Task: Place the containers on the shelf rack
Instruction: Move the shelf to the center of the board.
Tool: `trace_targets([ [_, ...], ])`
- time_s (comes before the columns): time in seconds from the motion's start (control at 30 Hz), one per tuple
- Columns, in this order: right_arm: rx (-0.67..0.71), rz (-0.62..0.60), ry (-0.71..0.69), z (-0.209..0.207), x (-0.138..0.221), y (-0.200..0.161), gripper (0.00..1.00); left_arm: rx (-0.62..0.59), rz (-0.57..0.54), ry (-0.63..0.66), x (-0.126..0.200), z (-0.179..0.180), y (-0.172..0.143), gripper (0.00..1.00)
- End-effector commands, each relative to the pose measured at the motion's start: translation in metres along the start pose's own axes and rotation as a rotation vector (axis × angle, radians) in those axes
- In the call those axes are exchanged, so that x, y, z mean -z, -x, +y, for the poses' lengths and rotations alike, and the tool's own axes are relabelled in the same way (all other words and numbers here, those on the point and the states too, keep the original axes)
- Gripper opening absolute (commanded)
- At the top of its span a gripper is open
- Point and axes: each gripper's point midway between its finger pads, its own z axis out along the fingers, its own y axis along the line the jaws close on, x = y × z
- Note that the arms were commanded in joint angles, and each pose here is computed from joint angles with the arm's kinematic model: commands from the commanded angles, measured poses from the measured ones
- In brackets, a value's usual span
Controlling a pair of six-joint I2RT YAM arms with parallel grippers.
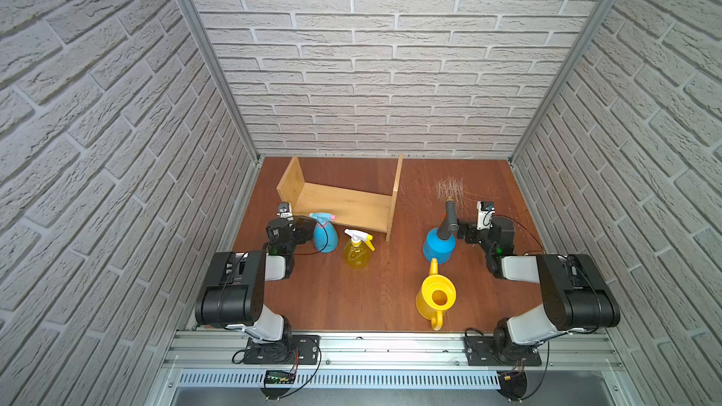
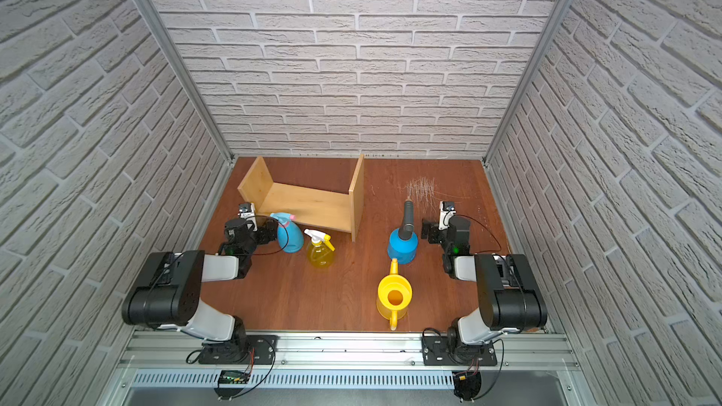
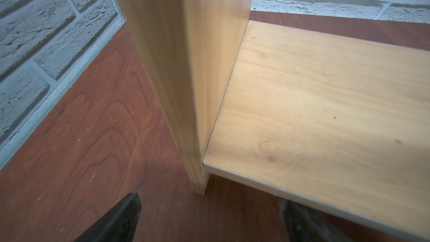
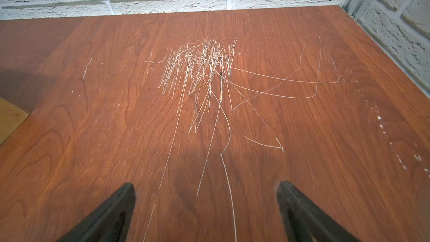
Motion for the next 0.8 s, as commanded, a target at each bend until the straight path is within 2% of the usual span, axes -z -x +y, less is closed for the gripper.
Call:
trace_targets([
  [0.0,0.016,-0.071,0.004,-0.0012,-0.0018,0.0219,0.99,-0.001,-0.099,-0.008,-0.0021,-0.0003,0.0287,0.98],
  [0.67,0.017,-0.07,0.004,-0.0012,-0.0021,0.0218,0.99,-0.001,-0.098,-0.008,-0.0023,-0.0004,0.0283,0.99],
  [0.77,-0.001,-0.082,-0.03,-0.0072,-0.0015,0.0288,0.99,0.004,-0.099,-0.003,-0.0023,0.0011,0.0289,0.98],
])
